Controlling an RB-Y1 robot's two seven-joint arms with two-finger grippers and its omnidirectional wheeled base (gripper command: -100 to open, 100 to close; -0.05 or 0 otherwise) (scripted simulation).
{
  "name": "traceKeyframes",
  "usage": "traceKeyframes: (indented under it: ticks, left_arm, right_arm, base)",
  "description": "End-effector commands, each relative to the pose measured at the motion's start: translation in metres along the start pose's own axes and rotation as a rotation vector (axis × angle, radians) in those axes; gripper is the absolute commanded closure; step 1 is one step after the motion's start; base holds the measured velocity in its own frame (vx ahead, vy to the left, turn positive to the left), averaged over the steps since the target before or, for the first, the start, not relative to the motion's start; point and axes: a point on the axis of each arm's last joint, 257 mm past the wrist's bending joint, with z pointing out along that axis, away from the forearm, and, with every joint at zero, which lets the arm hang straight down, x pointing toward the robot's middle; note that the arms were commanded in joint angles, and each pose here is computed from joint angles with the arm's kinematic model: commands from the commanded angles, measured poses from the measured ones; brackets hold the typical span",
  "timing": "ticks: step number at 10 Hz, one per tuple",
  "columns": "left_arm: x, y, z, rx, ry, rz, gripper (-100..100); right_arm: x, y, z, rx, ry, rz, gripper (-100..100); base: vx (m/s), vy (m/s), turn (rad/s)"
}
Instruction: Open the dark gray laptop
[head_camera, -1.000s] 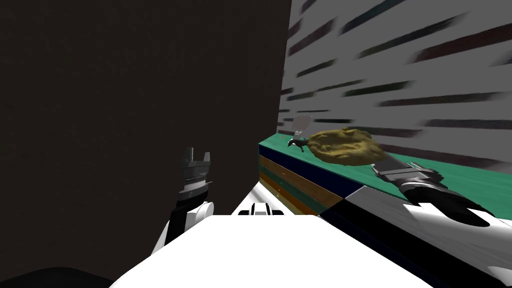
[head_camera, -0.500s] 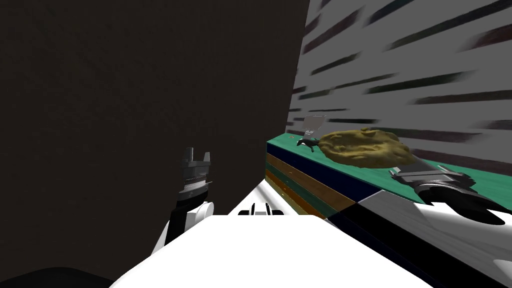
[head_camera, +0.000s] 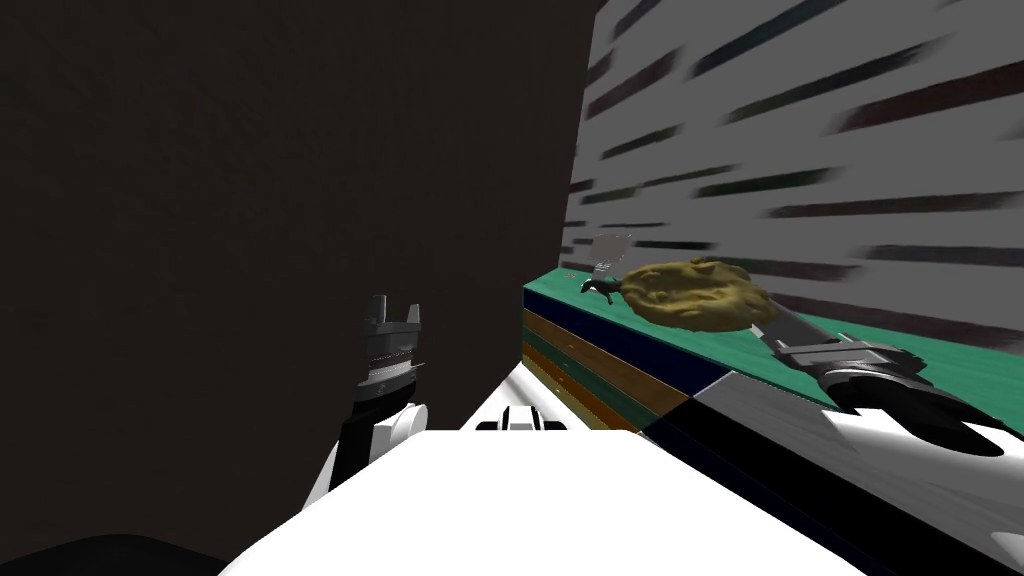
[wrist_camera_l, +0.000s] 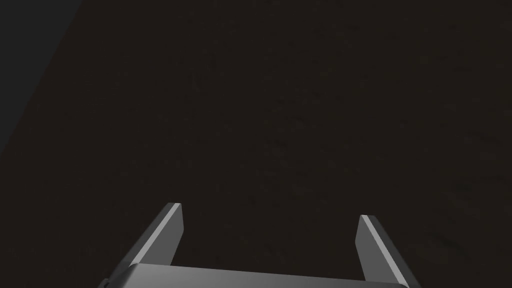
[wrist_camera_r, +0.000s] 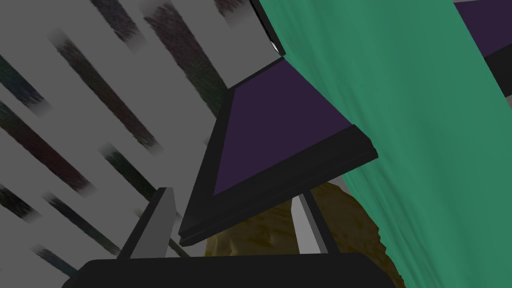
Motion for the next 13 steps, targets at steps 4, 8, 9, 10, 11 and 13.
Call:
traceKeyframes:
  ticks: [4, 8, 9, 10, 11, 13]
  left_arm:
    - [0.0, 0.0, 0.0, 0.0, 0.0, 0.0, 0]
    - [0.0, 0.0, 0.0, 0.0, 0.0, 0.0, 0]
    - [0.0, 0.0, 0.0, 0.0, 0.0, 0.0, 0]
    - [0.0, 0.0, 0.0, 0.0, 0.0, 0.0, 0]
    - [0.0, 0.0, 0.0, 0.0, 0.0, 0.0, 0]
    - [0.0, 0.0, 0.0, 0.0, 0.0, 0.0, 0]
  right_arm:
    - [-0.058, 0.042, -0.03, -0.08, -0.13, -0.018, 100]
    - [-0.093, 0.067, -0.056, -0.132, -0.208, -0.014, 100]
    - [-0.098, 0.081, -0.068, -0.163, -0.221, -0.011, 100]
    - [-0.111, 0.079, -0.071, -0.158, -0.246, -0.009, 100]
    - [-0.118, 0.092, -0.084, -0.187, -0.264, -0.003, 100]
    - [-0.132, 0.102, -0.099, -0.214, -0.296, 0.006, 100]
  base:
    - [0.133, -0.041, -0.257]
    - [0.113, -0.033, -0.237]
    - [0.119, -0.02, -0.34]
    - [0.103, -0.02, -0.161]
    - [0.121, -0.013, -0.284]
    - [0.112, -0.017, -0.232]
